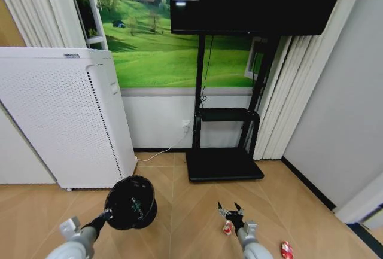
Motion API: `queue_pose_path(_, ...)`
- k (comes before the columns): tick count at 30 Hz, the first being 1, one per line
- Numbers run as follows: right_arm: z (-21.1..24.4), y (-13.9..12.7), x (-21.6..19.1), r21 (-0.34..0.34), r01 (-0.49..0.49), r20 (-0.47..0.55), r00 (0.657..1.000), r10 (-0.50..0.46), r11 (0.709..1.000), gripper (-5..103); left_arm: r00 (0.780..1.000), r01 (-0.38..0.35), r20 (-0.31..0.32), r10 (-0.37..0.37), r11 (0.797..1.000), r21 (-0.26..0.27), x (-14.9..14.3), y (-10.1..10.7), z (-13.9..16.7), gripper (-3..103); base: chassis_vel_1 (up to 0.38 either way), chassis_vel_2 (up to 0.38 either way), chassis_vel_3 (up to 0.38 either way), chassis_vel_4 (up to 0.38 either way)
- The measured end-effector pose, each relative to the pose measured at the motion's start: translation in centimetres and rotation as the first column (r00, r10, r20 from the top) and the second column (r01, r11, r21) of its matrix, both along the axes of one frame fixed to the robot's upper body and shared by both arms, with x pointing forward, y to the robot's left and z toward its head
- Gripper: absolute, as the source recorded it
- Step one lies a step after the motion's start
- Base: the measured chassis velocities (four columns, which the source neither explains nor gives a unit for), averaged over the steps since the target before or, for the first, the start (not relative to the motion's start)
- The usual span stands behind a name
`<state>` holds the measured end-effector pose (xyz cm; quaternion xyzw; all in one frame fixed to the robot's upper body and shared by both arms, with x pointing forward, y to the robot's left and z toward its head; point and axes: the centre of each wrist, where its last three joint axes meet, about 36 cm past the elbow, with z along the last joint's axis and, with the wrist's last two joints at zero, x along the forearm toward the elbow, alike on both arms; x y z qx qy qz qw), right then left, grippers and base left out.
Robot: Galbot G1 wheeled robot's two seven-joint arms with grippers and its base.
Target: Pick up the trash bin and place the garbage on the floor into it.
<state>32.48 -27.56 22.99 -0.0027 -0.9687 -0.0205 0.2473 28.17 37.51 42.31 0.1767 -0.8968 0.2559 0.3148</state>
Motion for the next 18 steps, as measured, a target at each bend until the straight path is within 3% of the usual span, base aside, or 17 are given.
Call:
queue_pose_path(4, -2.3, -0.1, -0.6, -0.089, 0.019, -0.068, 0.997, -0.025, 0.996, 100, 0.996, -0.013, -0.089, 0.017, 0.999, 0.039, -1.4, 1.6, -1.2, 3, 0.000, 0.000, 0.000, 0.000)
queue_pose_path(6, -3.1, -0.3, -0.7, -0.111, 0.020, -0.086, 0.996, -0.030, 0.994, 100, 0.994, -0.017, -0.103, 0.022, 0.999, 0.050, -1.7, 2.0, -1.3, 3, 0.000, 0.000, 0.000, 0.000)
queue_pose_path(18, -6.7, -0.7, -0.2, -0.257, -0.064, -0.167, 0.986, 0.021, 0.964, 100, 0.995, -0.025, -0.095, 0.031, 0.998, 0.065, -3.2, 3.0, -1.3, 3, 0.000, 0.000, 0.000, 0.000)
